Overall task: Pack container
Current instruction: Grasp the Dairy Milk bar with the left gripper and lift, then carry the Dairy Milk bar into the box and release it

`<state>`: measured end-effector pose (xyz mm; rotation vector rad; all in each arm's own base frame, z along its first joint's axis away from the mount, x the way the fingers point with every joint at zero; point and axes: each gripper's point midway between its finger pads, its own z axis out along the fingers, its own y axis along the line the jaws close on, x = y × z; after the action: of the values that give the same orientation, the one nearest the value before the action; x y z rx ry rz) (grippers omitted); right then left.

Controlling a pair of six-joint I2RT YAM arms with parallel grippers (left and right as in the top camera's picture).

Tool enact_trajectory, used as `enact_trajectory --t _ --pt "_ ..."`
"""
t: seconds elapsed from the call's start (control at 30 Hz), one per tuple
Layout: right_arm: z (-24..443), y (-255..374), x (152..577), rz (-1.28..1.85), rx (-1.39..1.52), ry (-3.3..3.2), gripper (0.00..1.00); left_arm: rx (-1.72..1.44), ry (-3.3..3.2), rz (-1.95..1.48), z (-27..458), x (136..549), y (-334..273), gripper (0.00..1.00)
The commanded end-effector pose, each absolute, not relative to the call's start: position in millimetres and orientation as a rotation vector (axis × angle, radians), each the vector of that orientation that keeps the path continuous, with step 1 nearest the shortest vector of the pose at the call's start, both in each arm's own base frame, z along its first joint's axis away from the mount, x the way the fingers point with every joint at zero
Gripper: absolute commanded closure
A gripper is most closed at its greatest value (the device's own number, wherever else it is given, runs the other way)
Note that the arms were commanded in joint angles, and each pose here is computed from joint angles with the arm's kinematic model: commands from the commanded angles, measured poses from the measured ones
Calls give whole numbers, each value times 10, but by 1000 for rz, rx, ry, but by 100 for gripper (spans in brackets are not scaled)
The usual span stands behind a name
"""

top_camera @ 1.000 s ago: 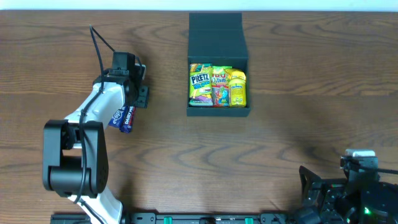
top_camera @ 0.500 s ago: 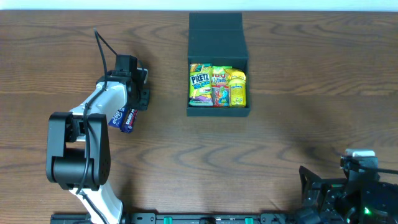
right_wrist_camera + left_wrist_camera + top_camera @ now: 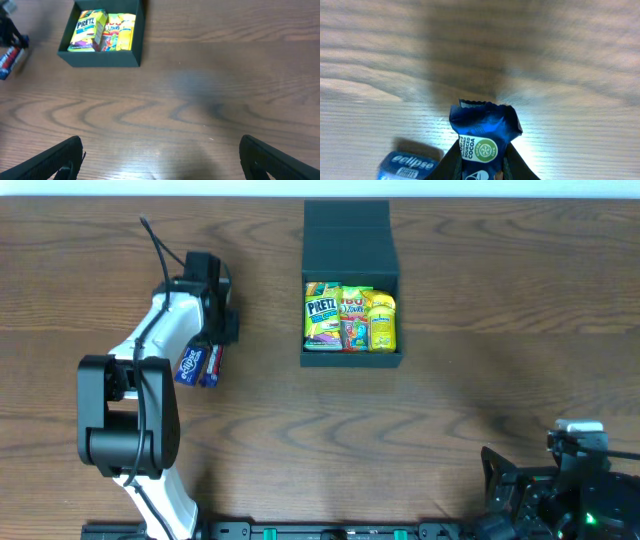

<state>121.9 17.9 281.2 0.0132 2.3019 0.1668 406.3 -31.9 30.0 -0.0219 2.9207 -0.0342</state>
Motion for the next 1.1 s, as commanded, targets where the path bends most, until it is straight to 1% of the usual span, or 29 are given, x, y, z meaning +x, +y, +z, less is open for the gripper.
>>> enact_trajectory --t 0.0,0.13,0.27,0.4,0.57,0.77,0.93,1.07 --pt "2833 173 1219 169 22 2296 1 -81 2832 -62 697 4366 -511 94" --pt "2833 173 1219 169 22 2296 1 -101 2754 -133 1086 4546 -928 94" --pt "2833 174 1219 169 21 2296 1 -127 2677 -349 1346 4613 -1614 94" --pt "2833 174 1219 169 21 2296 1 -123 2599 -578 1498 4601 -2323 94" --pt "2833 174 1219 169 21 2296 1 -43 2546 -684 1484 4515 -2970 94" --pt "2833 174 1219 169 21 2296 1 -59 2579 -698 1206 4455 -3234 94" --pt "2833 173 1219 169 22 2296 1 -93 2564 -614 1047 4575 -3165 94" --pt "2833 173 1219 169 22 2296 1 -96 2569 -602 970 4595 -3163 94"
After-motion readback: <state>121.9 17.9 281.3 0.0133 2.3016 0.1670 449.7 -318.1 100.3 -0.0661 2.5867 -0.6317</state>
